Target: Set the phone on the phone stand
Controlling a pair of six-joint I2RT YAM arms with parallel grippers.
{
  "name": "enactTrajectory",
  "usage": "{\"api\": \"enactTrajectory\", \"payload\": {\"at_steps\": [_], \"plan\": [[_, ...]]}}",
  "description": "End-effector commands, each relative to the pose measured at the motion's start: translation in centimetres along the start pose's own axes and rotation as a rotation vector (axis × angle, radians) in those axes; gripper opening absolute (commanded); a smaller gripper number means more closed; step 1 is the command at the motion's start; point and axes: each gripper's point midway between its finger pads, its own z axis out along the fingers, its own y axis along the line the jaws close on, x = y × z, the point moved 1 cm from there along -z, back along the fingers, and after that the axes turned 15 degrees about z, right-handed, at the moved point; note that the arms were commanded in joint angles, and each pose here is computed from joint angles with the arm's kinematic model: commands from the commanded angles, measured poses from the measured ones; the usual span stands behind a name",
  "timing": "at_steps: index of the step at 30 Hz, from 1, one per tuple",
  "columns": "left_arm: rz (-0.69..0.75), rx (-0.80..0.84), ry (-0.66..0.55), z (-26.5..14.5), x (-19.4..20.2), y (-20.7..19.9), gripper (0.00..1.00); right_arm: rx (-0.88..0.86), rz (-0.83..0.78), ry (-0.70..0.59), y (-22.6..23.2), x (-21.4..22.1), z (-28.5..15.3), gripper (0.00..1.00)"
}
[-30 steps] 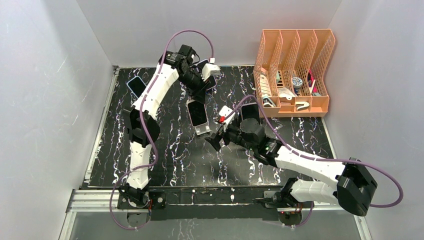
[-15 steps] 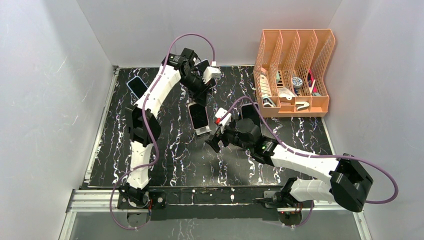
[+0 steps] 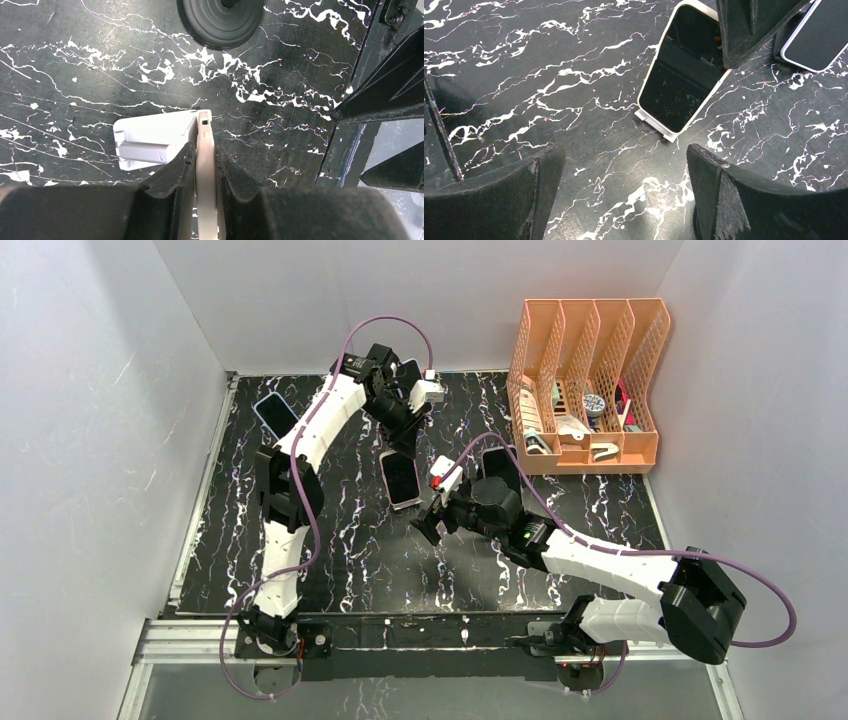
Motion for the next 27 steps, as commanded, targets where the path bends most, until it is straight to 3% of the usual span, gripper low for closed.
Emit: {"api": "enactTrajectory", "payload": {"at_steps": [1,15,20,23,27], "plan": [[0.004,0.043,-0.045,0.1,-0.8,-1.0,0.0,-0.001,-0.011,-0.034,0.0,-0.9,0.1,0.99],[-0.023,0.06,0.012,1.6,1.3,-0.6,0.0,0.002,-0.011,-0.019,-0.2,-0.4,0.5,0.99],[-0.006,0.023,-0.015,1.3,0.4,0.0,0.31,0.002,-0.013,-0.016,-0.2,-0.3,0.6,0.99],[0.009,-0.007,-0.022,0.9,0.1,0.4,0.57,0.004,-0.013,-0.016,-0.2,-0.3,0.6,0.99],[0.022,-0.047,-0.03,0.4,-0.3,0.8,0.84,0.007,-0.016,-0.018,-0.3,-0.4,0.6,0.99]]}}
